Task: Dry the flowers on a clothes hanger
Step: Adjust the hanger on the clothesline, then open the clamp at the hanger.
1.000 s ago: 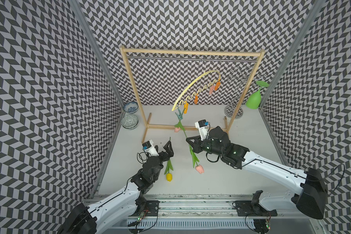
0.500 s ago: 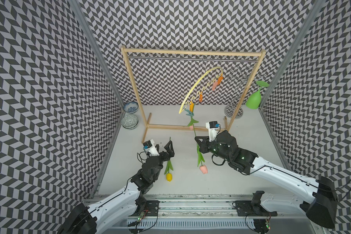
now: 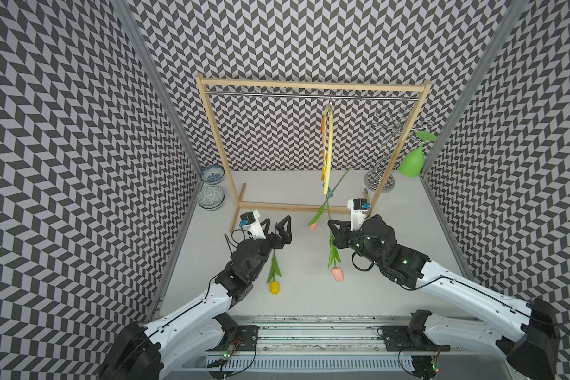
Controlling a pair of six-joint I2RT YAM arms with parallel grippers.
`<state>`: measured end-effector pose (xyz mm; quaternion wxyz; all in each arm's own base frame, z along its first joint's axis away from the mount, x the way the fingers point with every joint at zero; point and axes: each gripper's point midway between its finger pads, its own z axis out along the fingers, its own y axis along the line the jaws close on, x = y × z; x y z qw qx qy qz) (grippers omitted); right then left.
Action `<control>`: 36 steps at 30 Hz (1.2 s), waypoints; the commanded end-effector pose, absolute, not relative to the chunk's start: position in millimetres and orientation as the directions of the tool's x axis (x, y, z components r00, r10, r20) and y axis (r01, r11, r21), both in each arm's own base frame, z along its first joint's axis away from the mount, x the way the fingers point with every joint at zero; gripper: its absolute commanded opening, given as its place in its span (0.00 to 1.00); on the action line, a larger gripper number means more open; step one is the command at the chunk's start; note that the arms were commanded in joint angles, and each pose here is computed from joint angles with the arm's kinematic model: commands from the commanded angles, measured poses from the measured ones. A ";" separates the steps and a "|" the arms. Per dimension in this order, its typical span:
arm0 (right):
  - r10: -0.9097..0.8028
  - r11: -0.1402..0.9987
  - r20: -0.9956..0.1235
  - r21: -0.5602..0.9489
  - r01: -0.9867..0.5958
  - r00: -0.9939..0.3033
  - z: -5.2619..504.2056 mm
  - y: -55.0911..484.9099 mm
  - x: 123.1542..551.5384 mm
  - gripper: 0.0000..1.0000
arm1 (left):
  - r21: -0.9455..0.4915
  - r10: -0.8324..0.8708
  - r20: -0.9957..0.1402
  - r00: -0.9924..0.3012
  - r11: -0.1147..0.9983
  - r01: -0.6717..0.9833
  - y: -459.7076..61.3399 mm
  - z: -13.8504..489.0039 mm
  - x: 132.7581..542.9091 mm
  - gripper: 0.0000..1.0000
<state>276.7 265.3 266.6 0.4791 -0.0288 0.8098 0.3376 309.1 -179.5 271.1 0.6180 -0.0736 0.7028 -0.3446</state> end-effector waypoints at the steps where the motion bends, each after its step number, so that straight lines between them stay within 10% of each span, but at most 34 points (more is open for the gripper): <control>1: 0.360 0.767 -0.796 0.549 -0.332 -0.486 280.6 250.8 283.3 0.00 | -0.585 -0.496 -0.811 -0.311 0.686 0.433 -211.0 304.6 318.2 1.00; 10: 0.423 0.765 -0.791 0.574 -0.294 -0.442 286.6 234.4 285.6 0.00 | -0.455 -0.370 -0.884 -0.286 0.536 0.711 -276.9 359.2 345.8 0.98; 36: 0.395 0.809 -0.840 0.510 -0.292 -0.373 300.1 193.4 329.4 0.00 | -0.375 -0.246 -0.924 -0.293 0.439 0.816 -382.6 374.2 409.5 0.91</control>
